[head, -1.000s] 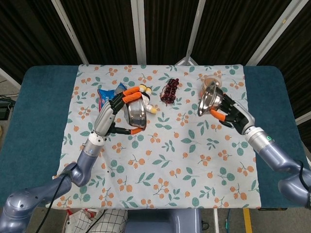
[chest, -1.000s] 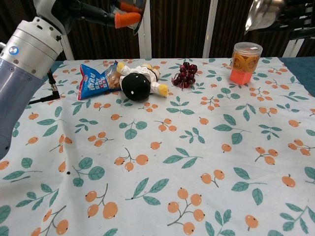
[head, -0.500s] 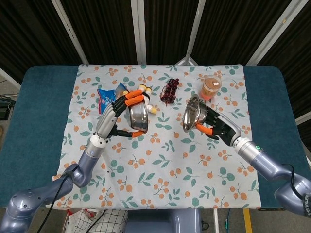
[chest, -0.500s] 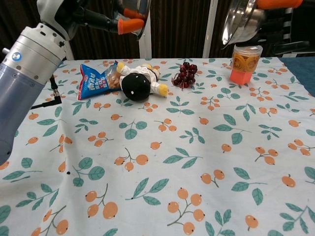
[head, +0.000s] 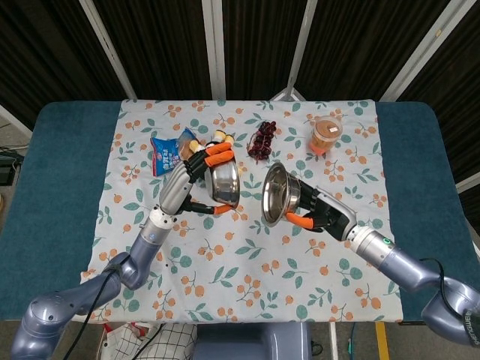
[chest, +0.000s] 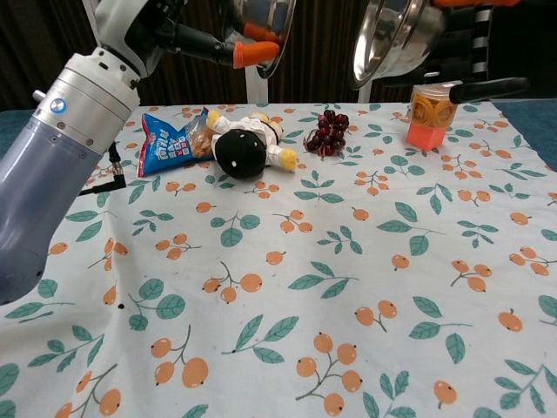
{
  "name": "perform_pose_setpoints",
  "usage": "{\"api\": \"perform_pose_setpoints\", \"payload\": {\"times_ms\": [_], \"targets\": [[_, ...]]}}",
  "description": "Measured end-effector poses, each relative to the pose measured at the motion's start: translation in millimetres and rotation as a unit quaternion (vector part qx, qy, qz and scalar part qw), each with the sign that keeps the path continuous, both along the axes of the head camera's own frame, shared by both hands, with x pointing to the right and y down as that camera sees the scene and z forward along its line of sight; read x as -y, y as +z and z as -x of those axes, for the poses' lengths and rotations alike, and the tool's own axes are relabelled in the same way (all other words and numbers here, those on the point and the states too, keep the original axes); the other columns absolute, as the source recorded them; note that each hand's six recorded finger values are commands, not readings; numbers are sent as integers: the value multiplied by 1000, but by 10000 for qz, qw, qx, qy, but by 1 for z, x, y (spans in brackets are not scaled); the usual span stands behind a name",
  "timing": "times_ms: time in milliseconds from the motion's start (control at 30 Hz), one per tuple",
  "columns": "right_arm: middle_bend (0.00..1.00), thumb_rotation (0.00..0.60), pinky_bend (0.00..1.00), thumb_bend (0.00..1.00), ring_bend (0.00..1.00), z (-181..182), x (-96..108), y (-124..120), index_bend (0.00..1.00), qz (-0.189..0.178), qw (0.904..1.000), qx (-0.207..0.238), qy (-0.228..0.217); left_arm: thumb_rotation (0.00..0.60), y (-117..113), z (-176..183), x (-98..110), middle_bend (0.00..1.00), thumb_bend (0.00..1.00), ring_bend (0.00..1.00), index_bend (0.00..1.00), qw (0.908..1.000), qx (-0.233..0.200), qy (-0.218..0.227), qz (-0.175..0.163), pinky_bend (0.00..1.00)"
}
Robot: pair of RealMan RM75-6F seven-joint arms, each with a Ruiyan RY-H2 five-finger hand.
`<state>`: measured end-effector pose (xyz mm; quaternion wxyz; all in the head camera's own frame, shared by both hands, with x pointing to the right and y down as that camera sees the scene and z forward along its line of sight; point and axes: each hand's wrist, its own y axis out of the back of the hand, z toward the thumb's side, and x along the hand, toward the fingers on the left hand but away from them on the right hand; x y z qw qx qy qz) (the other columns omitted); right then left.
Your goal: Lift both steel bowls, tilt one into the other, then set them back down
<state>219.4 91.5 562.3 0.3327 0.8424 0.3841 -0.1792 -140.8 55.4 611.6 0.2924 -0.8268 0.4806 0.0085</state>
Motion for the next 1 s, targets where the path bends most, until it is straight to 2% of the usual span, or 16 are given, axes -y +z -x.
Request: {"api": "perform_pose_setpoints", "payload": {"times_ms": [333,600,1000], "targets": [[982,600,1000,377,978,14,-4,-6,1000,-47,10000,-4,-75,600,-10,-12,-6,605,378,476,488,9998,-151,100,-53,670],[982,600,1000,377,978,28,-14,-12,1000,-44,9998,61,-206,600,-13,-21,-10,605,379,476,487,9996,-221,159,82,670],[982,600,1000,376,978,35,-26,-21,1000,-86,9994,45,-343,600,-17,-32,-19,604,378,476,486,9992,-238,295,112,670]]}}
